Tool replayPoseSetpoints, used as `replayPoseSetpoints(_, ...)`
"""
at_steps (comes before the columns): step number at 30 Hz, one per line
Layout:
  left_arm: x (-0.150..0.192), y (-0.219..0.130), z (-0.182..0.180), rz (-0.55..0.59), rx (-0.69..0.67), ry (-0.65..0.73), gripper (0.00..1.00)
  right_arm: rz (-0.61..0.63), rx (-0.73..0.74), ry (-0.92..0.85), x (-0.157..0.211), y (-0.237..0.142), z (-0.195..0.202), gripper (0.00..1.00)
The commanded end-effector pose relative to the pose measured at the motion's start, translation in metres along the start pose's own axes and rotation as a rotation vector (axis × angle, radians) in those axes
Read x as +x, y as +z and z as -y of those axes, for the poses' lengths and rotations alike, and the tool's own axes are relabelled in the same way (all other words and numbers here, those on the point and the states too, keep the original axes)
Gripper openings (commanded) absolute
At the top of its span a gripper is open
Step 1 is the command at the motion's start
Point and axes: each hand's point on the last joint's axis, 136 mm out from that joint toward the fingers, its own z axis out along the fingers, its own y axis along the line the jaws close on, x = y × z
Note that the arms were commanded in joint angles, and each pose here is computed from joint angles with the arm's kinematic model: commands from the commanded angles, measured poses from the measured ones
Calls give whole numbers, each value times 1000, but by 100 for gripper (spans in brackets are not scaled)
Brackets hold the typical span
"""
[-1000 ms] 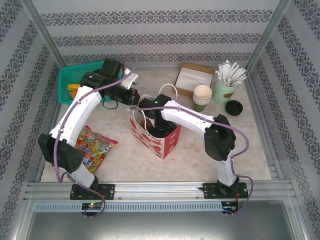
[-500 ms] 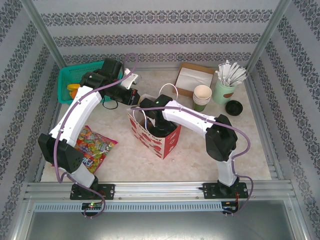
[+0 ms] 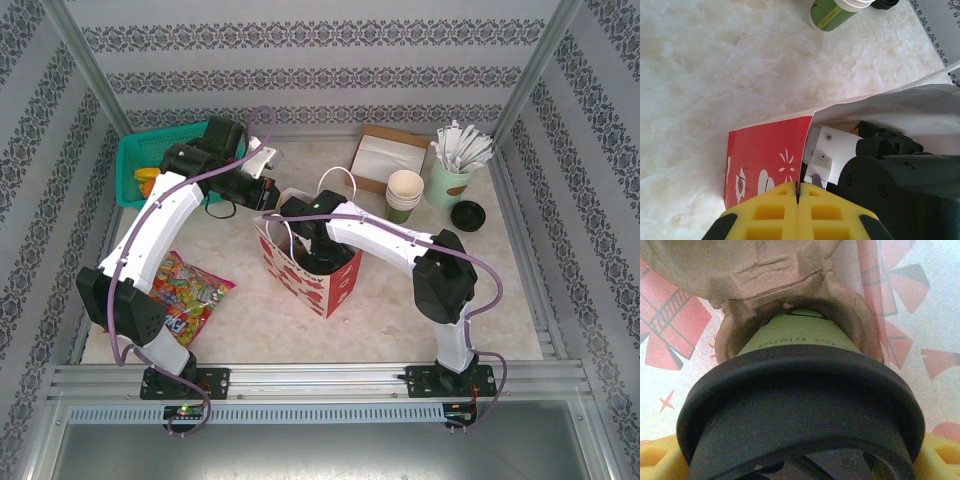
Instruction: Pack the takeout coffee
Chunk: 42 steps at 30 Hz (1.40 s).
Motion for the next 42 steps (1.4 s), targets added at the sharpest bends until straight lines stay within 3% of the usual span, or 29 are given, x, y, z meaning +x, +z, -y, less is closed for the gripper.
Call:
replayPoseSetpoints(1, -4, -1, 4, 22, 25, -4, 0, -81, 87, 42, -1, 46, 19, 72)
replayPoseSetpoints(17, -5, -5, 5, 31, 20, 3, 0, 60, 28, 39, -10, -28, 4, 83)
replayPoseSetpoints(18, -5, -5, 5, 30, 20, 3, 0, 65, 31, 36, -10, -30, 4, 84)
replayPoseSetpoints(19, -5, -6, 5, 32, 20, 3, 0, 69, 34, 32, -10, -32, 5, 97)
replayPoseSetpoints(20, -5, -6, 6, 31, 20, 4, 0, 76, 32, 31, -10, -35, 4, 98)
replayPoseSetpoints(32, -5, -5, 5, 29, 22, 4, 0, 113, 19, 15, -10, -56, 2, 98)
replayPoseSetpoints(42, -4, -5, 4, 27, 16, 5, 0, 238, -26, 9, -13, -93, -3, 98)
